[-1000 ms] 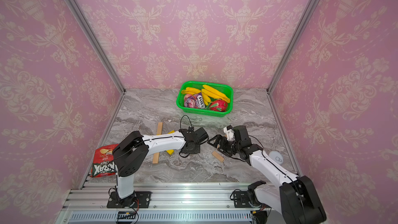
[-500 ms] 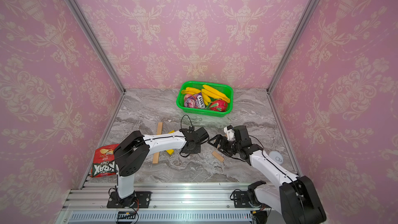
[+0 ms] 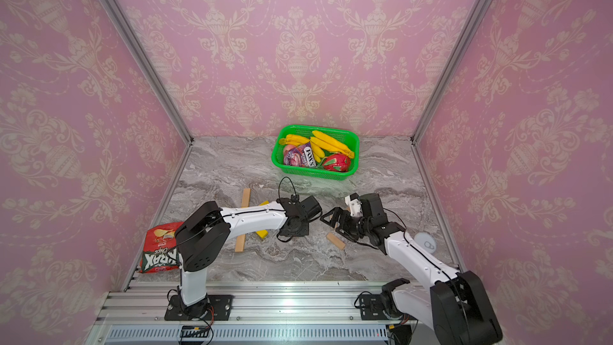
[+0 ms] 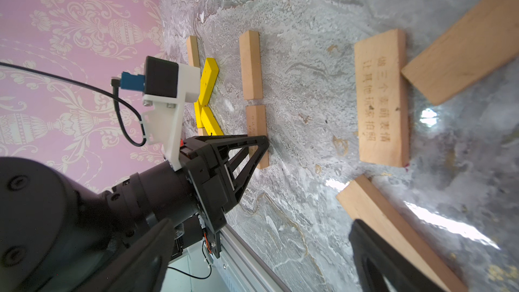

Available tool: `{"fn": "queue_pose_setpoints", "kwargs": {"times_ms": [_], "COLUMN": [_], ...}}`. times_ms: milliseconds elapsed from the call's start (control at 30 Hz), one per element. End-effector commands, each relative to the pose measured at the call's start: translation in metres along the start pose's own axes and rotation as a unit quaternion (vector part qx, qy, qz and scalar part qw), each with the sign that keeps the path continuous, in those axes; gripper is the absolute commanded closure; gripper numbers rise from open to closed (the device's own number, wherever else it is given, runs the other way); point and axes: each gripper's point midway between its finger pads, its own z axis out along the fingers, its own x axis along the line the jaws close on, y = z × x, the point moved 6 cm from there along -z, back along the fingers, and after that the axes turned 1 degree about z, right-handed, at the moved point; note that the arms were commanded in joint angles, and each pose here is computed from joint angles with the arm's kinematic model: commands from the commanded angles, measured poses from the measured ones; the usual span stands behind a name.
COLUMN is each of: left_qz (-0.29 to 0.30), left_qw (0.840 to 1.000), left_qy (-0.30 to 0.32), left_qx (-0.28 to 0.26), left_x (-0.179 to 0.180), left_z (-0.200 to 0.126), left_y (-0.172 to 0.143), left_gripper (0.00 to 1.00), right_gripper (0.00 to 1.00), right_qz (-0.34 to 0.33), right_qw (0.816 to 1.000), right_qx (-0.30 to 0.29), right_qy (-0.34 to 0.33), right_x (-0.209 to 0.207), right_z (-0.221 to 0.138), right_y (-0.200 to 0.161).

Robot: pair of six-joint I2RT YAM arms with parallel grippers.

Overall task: Assemble the letter k with building blocks
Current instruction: Assemble the building block at the center of the board.

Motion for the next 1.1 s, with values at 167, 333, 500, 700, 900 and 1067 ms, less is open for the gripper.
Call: {"fn": "queue_pose_setpoints", "kwargs": {"times_ms": [167,333,500,700,900,1067], "left_qz": [-0.013,-0.013,-0.013,-0.01,-0.007,-0.01], "left_qw": [0.999,0.999,0.999,0.999,0.999,0.999], "left_qy": [0.04,0.04,0.047,0.044,0.034,0.025], "left_qx": [0.006,0.006,0.005,0.006,0.015,0.017], "left_x": [0.013,0.0147,0.0171,0.018,0.0149,0.014], "left_z": [0.0086,0.0095,0.0087,0.0085,0.0097,0.0102], "left_y": [-0.0037,-0.0025,-0.0006,0.0029,0.0015,-0.0005], "left_gripper": [0.78,0.78,0.78,0.78,0.79,0.79], "right_gripper": [0.0,0.0,0.0,0.0,0.0,0.0], "right_qz": [-0.002,-0.002,0.0,0.0,0.001,0.002], "right_qw": [1.0,1.0,1.0,1.0,1.0,1.0], "right_qx": [0.009,0.009,0.009,0.009,0.009,0.009], "right_qy": [0.001,0.002,0.001,0.001,0.001,0.001], "right_x": [-0.007,-0.0066,-0.0081,-0.0087,-0.0085,-0.0096], "right_z": [0.0012,0.0013,0.0019,0.0025,0.003,0.0043], "right_y": [-0.0052,-0.0048,-0.0053,-0.0056,-0.0047,-0.0043]}}
